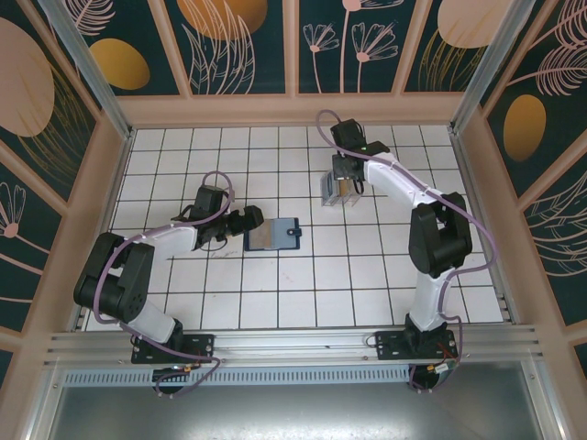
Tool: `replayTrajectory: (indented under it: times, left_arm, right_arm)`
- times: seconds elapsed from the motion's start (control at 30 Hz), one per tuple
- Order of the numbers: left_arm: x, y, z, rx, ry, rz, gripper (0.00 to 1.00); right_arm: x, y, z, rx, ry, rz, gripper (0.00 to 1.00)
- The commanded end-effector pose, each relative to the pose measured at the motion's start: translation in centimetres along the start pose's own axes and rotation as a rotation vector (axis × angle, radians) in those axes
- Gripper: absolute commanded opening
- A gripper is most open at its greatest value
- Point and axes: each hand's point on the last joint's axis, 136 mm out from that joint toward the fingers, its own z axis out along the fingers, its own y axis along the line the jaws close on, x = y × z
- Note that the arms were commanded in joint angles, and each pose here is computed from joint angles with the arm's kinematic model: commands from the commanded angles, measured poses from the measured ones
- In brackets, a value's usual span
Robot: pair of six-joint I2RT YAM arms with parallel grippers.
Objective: Put the credit cards into the card holder
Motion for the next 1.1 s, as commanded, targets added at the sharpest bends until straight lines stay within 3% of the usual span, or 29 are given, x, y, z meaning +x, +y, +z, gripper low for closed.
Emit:
replayTrajectory:
  times: [0.0,0.5,0.77,1.07]
  left_arm:
    - [-0.7,-0.6,0.3,0.021,-0.007,0.025,0.98]
    - [-0.8,-0.8,0.7,0.023,0.008,0.028,0.99]
    - [-0.6,-0.6,0.8,0.019,0.012,0.019,0.98]
    - [-0.9,-0.6,0.6,0.018,-0.003,0.018,0.99]
  right_arm:
    - [3.0,-0.8,1.1,0.068,0.116,-0.065,0.0]
    - [3.6,-2.0,1.1,0.103,0.132,-0.111,0.0]
    - [4.0,-1.1,1.5,0.049,0.153,-0.103,0.0]
    - [0.3,1.0,-1.9,-0.126,0.077,-0.008,0.0]
